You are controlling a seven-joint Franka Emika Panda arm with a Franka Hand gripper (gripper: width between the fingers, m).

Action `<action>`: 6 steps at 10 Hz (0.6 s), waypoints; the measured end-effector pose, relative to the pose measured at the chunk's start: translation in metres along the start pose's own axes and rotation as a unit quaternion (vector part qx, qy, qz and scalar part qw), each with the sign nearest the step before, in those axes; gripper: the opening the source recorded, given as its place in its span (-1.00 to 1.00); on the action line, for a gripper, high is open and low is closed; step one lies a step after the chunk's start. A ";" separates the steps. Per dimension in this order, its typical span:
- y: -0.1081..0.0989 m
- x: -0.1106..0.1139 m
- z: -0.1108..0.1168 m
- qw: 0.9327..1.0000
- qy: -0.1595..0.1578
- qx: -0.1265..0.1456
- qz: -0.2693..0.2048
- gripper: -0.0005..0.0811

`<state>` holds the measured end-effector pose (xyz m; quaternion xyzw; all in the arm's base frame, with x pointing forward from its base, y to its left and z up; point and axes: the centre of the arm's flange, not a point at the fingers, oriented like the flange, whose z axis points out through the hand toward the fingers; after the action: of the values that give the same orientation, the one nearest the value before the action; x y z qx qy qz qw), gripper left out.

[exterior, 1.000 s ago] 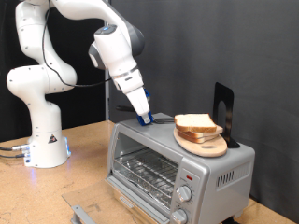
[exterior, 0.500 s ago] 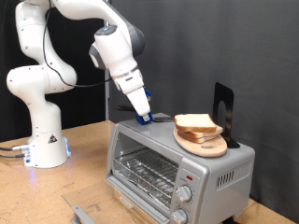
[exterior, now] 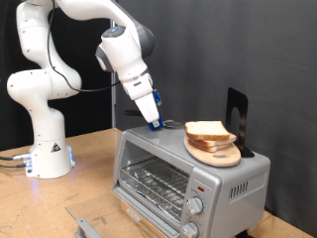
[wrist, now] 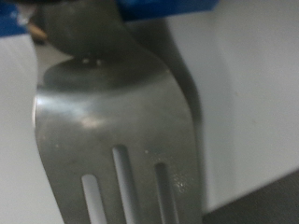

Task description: Make a piece of toast with the oven

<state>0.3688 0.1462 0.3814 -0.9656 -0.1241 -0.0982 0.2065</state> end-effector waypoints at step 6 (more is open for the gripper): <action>-0.013 0.004 -0.036 0.999 0.011 0.034 0.005 -0.18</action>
<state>0.3640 0.1434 0.4191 -0.9574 -0.1207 -0.1034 0.2412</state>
